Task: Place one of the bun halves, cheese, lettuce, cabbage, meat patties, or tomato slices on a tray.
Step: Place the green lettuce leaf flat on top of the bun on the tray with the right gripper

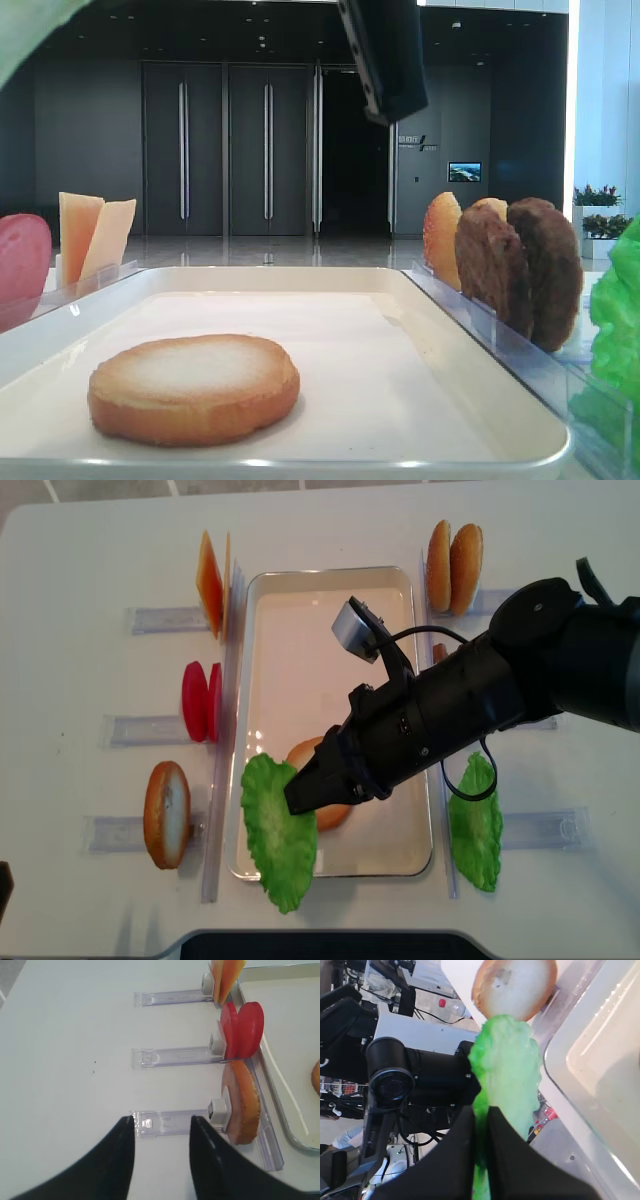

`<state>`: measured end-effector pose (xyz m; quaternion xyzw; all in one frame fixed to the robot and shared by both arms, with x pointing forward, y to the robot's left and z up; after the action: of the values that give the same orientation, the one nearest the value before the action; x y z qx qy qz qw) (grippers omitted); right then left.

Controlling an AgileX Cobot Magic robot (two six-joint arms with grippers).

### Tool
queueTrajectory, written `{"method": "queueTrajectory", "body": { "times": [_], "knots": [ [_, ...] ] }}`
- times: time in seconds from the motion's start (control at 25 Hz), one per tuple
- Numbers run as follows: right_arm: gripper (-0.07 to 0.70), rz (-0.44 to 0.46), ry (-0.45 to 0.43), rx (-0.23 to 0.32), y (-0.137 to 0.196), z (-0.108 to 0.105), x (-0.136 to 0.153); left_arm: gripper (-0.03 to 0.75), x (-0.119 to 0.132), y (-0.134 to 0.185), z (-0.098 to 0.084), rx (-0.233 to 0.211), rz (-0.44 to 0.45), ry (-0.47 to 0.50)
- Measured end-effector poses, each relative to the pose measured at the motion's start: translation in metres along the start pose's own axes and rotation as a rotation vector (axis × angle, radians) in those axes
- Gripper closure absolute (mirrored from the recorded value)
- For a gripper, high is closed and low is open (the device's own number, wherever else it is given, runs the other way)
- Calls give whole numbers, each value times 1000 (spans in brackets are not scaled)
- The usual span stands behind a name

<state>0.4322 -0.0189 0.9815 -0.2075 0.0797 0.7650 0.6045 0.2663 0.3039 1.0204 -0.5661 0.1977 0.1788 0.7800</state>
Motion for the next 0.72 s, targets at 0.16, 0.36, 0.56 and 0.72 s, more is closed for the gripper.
{"method": "queueTrajectory", "body": {
  "times": [0.16,0.36,0.56,0.72],
  "knots": [
    [580,-23,22,8,-12,-22,-3,432,0,0,0,0,0,0],
    [580,-76,32,18,-28,-43,-11,432,0,0,0,0,0,0],
    [580,-73,40,33,-32,-59,-5,432,0,0,0,0,0,0],
    [580,-77,37,39,-33,-66,-1,433,0,0,0,-1,0,0]
  ]
}}
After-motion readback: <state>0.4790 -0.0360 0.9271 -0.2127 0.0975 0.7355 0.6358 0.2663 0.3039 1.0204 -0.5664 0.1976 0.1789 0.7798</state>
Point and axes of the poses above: a point on each arm's last joint axis where the gripper is mounted, x pointing out along that axis toward the gripper, z along the wrist's bending axis when the last joint is at zero, y = z × x, the point moved 4 cm from there along x, pointing out along that axis toward the gripper, and after that the axes turned 14 degrees about x, right-handed, at the moved point
